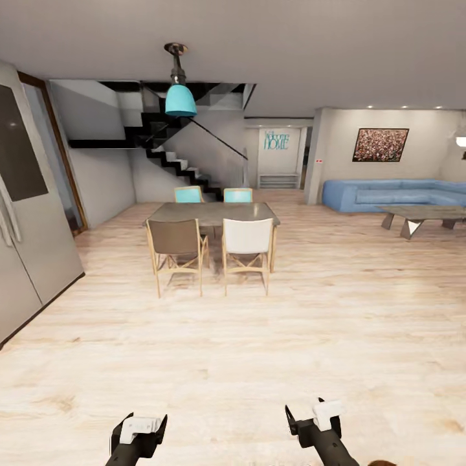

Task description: Put the three can of soda from the living room inside the tash can in the kitchen.

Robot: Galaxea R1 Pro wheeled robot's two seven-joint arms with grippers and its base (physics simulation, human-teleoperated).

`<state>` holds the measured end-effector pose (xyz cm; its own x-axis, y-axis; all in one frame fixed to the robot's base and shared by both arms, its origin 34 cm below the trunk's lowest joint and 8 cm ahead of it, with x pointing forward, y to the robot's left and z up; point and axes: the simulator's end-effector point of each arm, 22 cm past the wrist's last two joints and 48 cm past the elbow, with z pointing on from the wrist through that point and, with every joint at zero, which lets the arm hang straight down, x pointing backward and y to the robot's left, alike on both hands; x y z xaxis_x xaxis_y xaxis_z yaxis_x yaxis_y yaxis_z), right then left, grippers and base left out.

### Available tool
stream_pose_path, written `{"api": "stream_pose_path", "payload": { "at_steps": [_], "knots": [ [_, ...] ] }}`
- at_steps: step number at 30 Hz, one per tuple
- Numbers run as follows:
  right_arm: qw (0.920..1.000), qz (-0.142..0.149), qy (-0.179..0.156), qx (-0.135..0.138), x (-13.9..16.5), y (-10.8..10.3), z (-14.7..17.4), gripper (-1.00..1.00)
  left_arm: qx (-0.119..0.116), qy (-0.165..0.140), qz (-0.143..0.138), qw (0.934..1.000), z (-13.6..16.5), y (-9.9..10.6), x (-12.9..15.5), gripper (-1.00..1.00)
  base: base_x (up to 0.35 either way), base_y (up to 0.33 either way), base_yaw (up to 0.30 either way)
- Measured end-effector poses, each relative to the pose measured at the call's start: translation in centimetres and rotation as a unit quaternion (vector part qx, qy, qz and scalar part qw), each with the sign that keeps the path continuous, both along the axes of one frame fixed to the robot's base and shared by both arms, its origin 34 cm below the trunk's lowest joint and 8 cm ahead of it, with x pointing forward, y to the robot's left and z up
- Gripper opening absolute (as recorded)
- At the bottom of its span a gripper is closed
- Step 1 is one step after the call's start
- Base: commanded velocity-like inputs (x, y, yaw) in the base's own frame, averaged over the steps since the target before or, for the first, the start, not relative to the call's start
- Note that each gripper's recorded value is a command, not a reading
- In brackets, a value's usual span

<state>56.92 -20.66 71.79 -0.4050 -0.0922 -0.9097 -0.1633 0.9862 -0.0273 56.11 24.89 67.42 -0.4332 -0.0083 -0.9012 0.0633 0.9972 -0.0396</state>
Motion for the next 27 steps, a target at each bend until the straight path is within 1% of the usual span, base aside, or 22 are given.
{"api": "stream_pose_path", "payload": {
  "at_steps": [15, 27],
  "knots": [
    [1.0000, -0.001, 0.000, -0.002, 0.03, -0.23, 0.02, 1.00, 0.000, 0.000, 0.000, 1.0000, 0.00, 0.00, 0.00, 1.00, 0.000, 0.000, -0.251],
    [1.0000, -0.002, -0.001, -0.005, 0.06, -0.62, 0.03, 1.00, 0.001, 0.000, 0.000, 1.0000, 0.00, 0.01, 0.00, 1.00, 0.000, 0.000, -0.218]
  ]
}}
